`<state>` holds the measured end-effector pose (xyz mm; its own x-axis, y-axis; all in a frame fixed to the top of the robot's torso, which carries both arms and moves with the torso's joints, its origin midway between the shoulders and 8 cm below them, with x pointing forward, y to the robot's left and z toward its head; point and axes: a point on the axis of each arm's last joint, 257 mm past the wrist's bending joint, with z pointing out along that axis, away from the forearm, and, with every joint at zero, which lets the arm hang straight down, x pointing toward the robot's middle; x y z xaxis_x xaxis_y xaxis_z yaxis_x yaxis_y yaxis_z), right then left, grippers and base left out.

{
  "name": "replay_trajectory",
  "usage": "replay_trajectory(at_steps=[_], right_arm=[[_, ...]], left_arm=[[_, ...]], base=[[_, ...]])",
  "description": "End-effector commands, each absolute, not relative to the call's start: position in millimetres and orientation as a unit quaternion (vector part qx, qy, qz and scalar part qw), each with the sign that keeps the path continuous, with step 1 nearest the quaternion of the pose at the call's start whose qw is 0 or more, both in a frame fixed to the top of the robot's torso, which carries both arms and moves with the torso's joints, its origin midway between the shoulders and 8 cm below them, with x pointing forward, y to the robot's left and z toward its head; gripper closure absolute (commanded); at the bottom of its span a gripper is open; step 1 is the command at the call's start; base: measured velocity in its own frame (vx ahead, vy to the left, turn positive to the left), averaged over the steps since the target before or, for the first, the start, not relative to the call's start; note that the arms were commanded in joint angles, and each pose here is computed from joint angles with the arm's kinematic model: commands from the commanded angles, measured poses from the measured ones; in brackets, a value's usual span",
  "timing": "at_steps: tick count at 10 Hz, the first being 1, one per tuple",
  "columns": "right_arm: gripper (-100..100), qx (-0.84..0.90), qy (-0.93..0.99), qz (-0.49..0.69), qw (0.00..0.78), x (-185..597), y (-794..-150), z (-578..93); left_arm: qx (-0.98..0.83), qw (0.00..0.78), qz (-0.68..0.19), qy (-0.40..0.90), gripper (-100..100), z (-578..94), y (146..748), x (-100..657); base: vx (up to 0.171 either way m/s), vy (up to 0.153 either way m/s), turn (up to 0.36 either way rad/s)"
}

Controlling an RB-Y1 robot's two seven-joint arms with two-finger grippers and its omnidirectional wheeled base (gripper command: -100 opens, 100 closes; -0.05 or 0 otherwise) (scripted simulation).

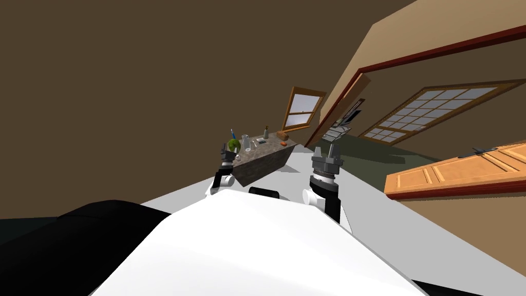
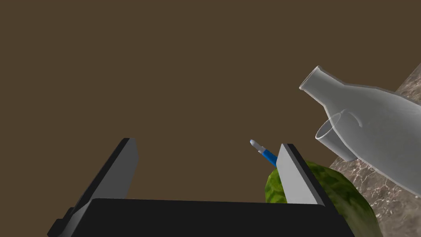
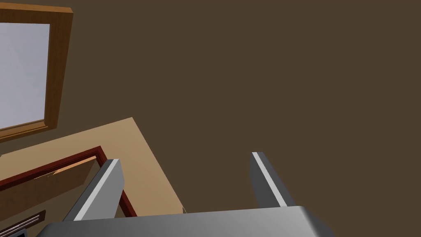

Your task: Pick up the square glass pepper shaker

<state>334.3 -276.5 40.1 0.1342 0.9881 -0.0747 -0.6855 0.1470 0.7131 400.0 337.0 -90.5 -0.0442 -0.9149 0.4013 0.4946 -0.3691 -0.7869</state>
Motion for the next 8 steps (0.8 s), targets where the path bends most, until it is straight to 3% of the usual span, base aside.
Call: replay_trajectory(at_steps=[1,8], right_arm=[[0,0.269,0.281,0.595,0.703,334.3,-276.5,40.1],[0,0.269,0.281,0.595,0.703,334.3,-276.5,40.1]], left_arm=[[-0.48,0.499,-0.687,0.219,-100,-100.8,344.6,404.2],[-0.566,0.427,-0.686,0.165,-100,-169.8,376.1,418.9]], base=[[0.038,-0.038,0.054],[0.046,-0.055,0.069]])
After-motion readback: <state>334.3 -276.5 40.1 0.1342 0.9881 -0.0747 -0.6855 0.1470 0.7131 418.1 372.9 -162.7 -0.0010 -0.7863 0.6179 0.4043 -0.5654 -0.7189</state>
